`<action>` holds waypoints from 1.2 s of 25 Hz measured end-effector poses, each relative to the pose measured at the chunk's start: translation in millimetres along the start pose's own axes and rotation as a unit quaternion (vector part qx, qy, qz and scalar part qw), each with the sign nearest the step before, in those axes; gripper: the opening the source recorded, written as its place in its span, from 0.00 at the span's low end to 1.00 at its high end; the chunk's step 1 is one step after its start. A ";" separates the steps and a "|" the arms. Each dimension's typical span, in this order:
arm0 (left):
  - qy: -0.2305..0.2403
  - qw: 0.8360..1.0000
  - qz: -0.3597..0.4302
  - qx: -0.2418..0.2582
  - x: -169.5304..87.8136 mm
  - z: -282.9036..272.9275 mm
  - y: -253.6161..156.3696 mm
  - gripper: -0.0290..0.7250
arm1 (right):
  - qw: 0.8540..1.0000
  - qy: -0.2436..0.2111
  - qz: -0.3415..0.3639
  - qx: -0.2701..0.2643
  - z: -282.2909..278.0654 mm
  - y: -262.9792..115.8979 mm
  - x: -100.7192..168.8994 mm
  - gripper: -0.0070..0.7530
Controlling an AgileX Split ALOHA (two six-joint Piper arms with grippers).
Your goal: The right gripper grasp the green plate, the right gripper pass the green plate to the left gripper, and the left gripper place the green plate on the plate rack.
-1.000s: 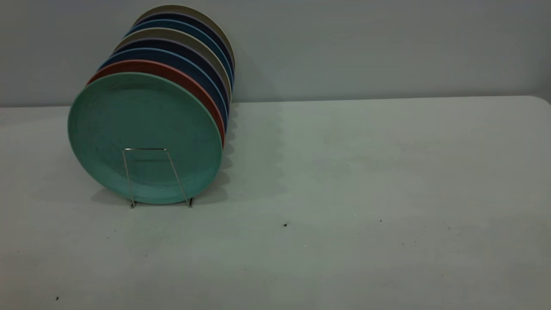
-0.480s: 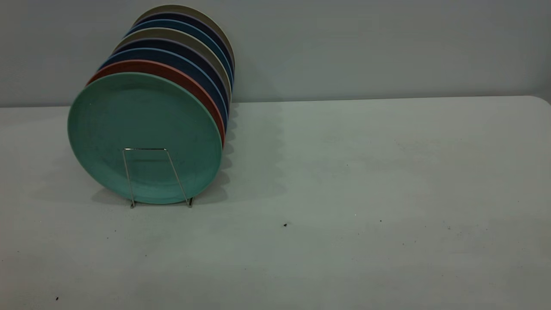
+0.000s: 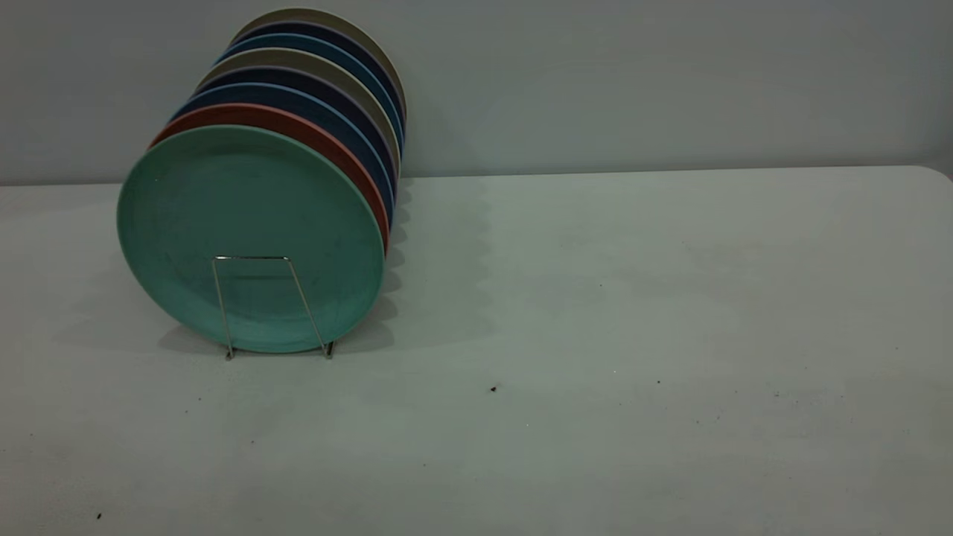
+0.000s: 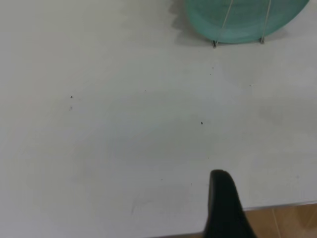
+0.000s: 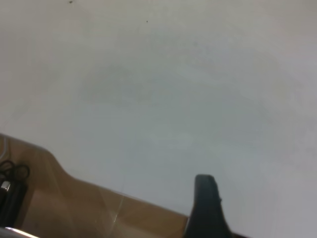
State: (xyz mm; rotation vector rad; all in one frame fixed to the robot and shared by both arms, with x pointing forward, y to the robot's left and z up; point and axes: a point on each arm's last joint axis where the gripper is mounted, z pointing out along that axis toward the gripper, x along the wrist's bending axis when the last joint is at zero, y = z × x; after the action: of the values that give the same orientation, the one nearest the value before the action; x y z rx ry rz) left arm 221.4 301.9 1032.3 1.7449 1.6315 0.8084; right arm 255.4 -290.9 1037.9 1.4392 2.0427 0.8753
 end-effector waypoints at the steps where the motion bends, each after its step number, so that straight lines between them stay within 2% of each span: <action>1: 0.000 1.000 0.000 0.000 0.0 0.0 0.0 0.68 | 1.000 0.000 0.000 0.000 0.0 0.0 0.0 0.77; 4: 0.000 1.000 0.000 0.000 0.0 0.0 0.0 0.68 | 1.000 -0.004 0.003 -0.003 -0.8 -0.6 -0.1 0.77; 9: 0.000 1.000 0.000 0.000 0.0 0.0 0.0 0.68 | 0.996 -0.061 0.049 -0.041 -9.3 -6.9 0.1 0.77; 13: 0.000 1.000 0.000 0.000 0.0 0.0 0.0 0.68 | 0.991 -0.087 0.062 -0.083 -18.0 -14.9 3.2 0.77; 30: 0.000 1.000 0.000 0.000 0.0 0.0 0.0 0.68 | 0.991 -0.086 0.063 -0.087 -18.8 -16.0 4.1 0.77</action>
State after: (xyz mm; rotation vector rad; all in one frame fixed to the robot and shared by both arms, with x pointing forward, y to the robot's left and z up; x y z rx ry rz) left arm 221.4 301.9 1032.3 1.7441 1.6321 0.8080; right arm 230.7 -295.0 1038.7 1.5032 1.7219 0.9213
